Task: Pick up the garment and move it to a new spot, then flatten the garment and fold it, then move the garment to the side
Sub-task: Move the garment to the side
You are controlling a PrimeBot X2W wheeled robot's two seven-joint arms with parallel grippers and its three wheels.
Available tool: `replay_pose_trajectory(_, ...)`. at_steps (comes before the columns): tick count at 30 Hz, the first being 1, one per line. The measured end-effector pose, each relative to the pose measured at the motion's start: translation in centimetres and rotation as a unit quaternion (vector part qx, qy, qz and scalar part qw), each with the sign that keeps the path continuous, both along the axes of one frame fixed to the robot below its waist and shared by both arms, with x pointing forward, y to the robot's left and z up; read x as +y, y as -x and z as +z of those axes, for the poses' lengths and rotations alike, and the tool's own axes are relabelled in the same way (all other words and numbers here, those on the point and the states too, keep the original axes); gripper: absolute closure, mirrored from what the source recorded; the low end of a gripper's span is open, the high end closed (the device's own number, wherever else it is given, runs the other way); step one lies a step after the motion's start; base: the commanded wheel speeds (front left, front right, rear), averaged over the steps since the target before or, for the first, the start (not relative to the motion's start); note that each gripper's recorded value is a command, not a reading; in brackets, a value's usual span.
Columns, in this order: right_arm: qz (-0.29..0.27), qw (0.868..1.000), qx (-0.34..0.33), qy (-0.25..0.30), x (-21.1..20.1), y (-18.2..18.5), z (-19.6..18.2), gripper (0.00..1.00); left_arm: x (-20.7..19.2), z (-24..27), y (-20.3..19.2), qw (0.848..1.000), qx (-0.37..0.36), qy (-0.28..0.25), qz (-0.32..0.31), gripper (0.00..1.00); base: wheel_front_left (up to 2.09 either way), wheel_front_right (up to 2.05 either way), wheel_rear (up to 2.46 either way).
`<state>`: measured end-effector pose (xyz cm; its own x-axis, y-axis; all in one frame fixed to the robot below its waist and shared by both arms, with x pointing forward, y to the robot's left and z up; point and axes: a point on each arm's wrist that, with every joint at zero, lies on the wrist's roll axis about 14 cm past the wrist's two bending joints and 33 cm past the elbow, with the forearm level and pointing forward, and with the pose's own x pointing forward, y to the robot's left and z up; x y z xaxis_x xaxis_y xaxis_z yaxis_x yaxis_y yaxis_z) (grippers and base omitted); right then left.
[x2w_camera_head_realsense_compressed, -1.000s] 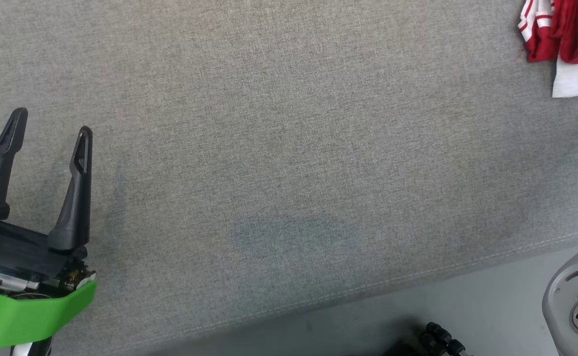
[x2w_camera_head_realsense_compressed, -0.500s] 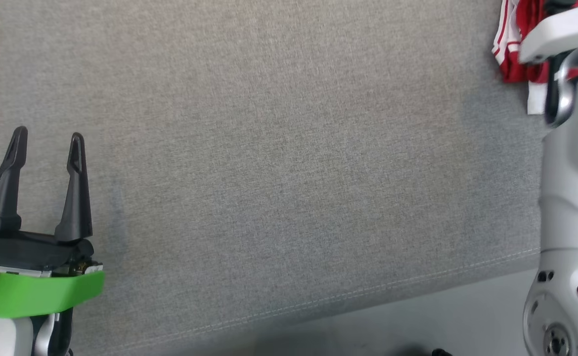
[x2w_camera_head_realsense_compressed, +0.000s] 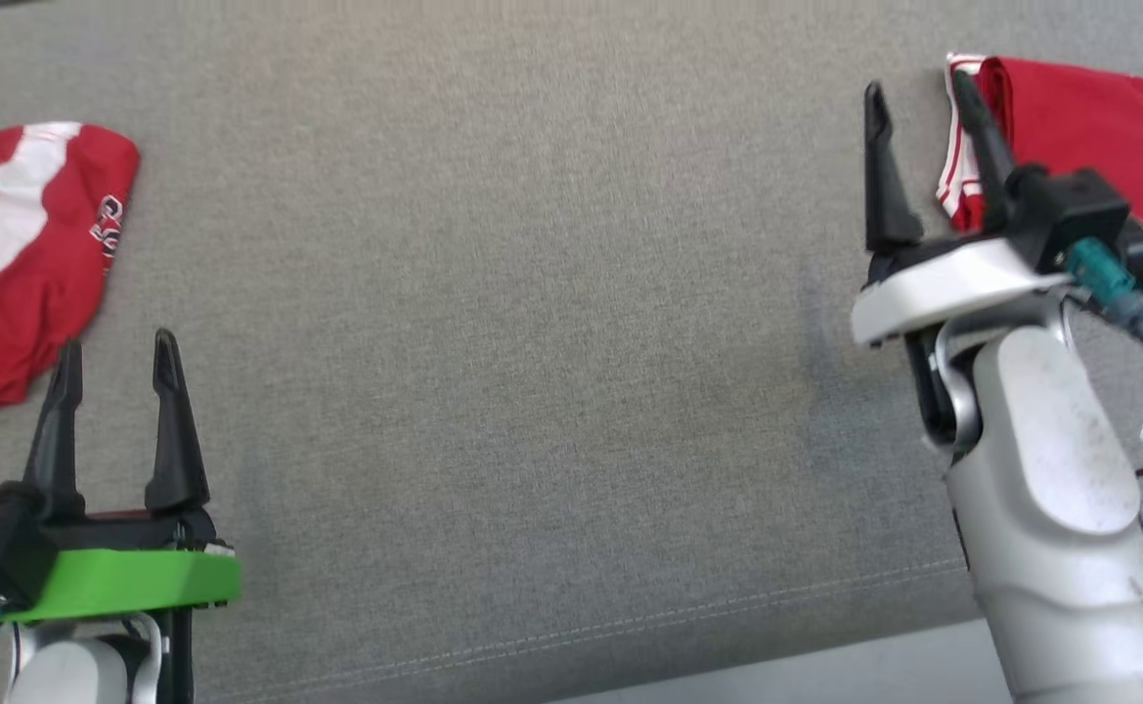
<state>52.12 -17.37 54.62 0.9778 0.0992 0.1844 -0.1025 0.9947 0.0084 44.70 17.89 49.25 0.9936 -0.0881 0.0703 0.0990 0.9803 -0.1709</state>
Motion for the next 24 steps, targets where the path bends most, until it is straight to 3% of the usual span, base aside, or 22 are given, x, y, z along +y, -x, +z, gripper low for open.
replay_pose_trajectory(10, 0.060, 0.998, 0.000, -0.014, 4.1, 6.6, 0.3, 0.00, 0.1, 0.7, 3.6, 1.000, 0.002, 0.009, 0.013, 0.00, 0.00, 0.00, 0.00)
replay_pose_trajectory(18, 0.058, 0.998, -0.001, -0.013, 4.1, 11.0, 0.1, 0.00, -0.8, 2.8, 5.8, 0.999, -0.030, 0.012, 0.006, 0.00, 0.00, 0.00, 0.00)
replay_pose_trajectory(24, 0.057, 0.997, 0.009, -0.050, 4.0, 13.9, -0.5, 0.00, -1.1, 2.5, 7.3, 1.000, -0.025, 0.013, 0.007, 0.00, 0.00, 0.00, 0.00)
